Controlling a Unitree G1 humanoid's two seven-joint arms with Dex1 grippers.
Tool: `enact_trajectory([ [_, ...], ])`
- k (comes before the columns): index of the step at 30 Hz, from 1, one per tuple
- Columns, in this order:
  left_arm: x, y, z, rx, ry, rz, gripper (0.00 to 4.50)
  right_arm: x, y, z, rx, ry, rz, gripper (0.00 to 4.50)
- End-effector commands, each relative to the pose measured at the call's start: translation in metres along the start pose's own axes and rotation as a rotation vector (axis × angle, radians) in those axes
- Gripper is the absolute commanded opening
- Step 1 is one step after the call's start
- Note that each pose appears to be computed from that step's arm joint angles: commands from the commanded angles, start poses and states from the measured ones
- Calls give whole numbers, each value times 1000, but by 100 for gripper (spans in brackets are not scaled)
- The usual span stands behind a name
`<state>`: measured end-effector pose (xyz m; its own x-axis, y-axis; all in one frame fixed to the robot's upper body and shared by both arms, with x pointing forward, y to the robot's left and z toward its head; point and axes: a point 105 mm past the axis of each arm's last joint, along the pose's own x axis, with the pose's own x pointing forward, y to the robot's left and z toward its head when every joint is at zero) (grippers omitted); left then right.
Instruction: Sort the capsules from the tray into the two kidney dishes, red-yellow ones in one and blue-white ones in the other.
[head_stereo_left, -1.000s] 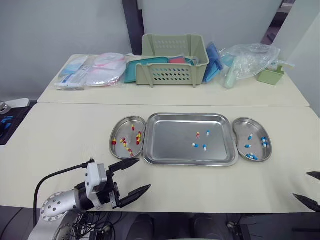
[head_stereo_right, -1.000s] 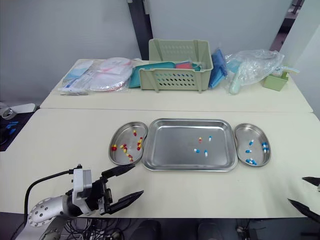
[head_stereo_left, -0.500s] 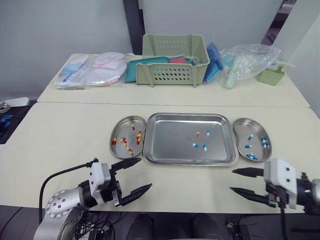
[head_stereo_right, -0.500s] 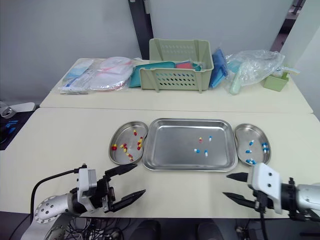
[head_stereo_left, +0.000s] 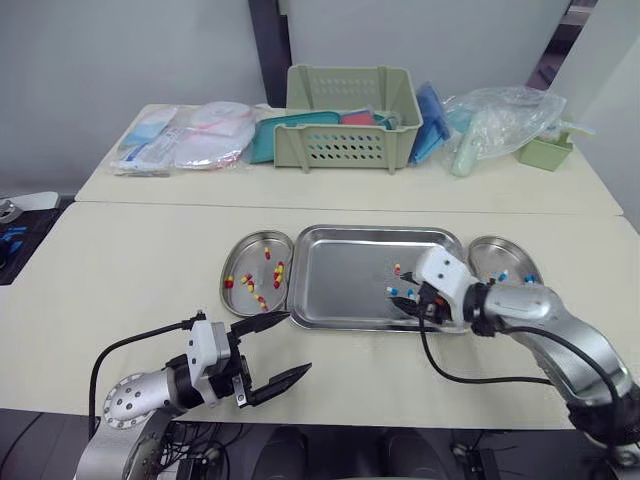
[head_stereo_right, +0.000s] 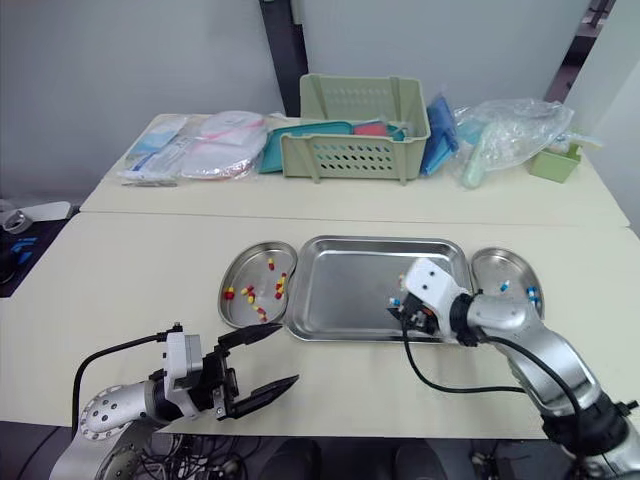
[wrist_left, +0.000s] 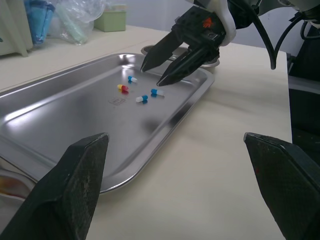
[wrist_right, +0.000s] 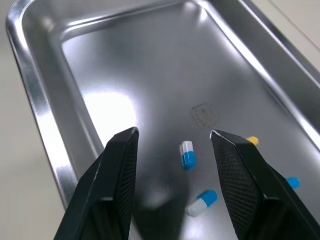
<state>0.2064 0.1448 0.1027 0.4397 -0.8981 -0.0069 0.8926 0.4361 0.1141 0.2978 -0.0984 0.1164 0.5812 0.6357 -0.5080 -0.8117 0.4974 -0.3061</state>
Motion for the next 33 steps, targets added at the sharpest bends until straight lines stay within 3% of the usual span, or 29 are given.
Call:
enact_trajectory([
  [1,3,-1,6,29,-21,-10,450,9,-8,2,-19,34,-30,252],
  [15,6,-2,6,29,-21,-3,450,14,-14,-10,-6,129,13,252],
  [25,8,0,7,30,-20,-4,450,17,-18,-8,-121,133,-17,14],
  [33,9,-2,9,37,-27,-15,450,-2,-19,12,-129,38,-28,4],
])
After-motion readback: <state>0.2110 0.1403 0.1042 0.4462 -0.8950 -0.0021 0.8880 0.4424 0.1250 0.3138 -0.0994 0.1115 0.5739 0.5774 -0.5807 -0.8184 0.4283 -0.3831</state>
